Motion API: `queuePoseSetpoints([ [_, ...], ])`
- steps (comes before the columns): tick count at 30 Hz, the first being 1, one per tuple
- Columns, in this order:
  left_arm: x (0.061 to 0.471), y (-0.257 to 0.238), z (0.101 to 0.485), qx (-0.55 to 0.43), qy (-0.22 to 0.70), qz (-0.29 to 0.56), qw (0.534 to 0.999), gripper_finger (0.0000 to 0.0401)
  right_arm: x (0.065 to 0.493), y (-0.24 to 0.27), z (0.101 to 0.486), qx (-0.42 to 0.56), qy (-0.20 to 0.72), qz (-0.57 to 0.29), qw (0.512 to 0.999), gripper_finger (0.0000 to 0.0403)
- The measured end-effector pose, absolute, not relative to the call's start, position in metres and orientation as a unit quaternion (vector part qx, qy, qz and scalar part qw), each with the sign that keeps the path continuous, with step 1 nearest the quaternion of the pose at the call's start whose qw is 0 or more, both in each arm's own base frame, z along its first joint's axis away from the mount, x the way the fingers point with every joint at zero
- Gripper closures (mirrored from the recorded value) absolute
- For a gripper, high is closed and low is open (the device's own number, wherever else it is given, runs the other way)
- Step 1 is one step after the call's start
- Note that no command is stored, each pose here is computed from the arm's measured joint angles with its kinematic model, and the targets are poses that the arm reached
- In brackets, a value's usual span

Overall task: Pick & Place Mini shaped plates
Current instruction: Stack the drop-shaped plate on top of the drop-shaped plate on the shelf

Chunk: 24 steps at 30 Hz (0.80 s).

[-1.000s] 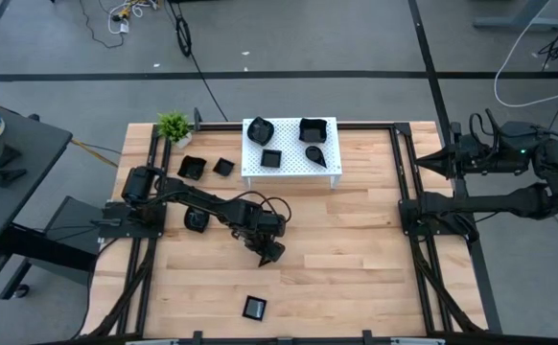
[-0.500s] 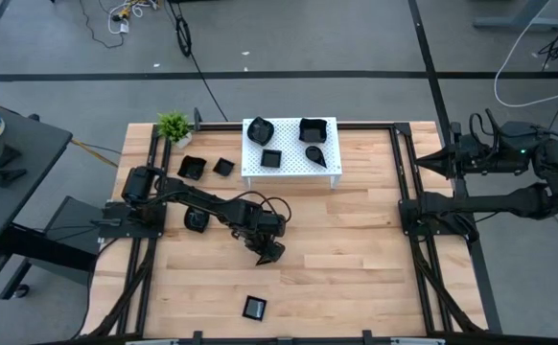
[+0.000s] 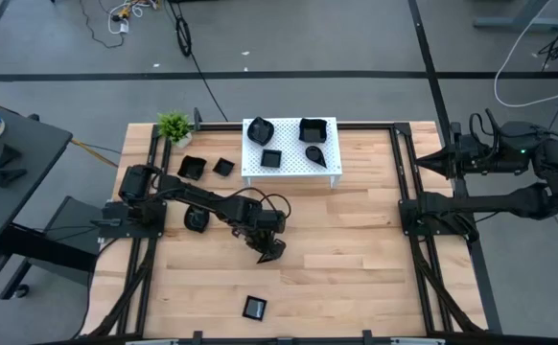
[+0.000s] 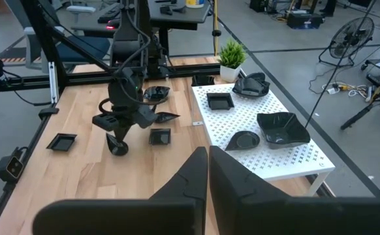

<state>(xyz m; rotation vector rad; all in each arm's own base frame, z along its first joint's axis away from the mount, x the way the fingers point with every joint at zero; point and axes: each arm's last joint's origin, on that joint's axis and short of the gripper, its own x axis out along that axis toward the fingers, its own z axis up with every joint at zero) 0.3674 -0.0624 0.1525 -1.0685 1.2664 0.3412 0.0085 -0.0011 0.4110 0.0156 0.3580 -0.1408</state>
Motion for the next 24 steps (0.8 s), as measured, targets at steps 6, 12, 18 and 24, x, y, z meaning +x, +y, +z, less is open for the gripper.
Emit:
queuePoseSetpoints([
  [6,0.368,-0.062,0.170,-0.479,0.543,0.138,0.675,0.0397,0.009,-0.001,0.411,0.008,0.178,-0.070,0.982,0.0383],
  [12,0.369,-0.051,0.194,-0.495,0.511,0.137,0.689,0.0396,0.009,-0.001,0.411,0.008,0.178,-0.070,0.982,0.0383],
  [18,0.372,-0.035,0.221,-0.516,0.463,0.152,0.704,0.0398,0.008,-0.001,0.411,0.008,0.178,-0.070,0.982,0.0383],
  [24,0.386,-0.013,0.247,-0.538,0.396,0.175,0.723,0.0398,0.009,-0.001,0.411,0.008,0.178,-0.070,0.982,0.0383],
])
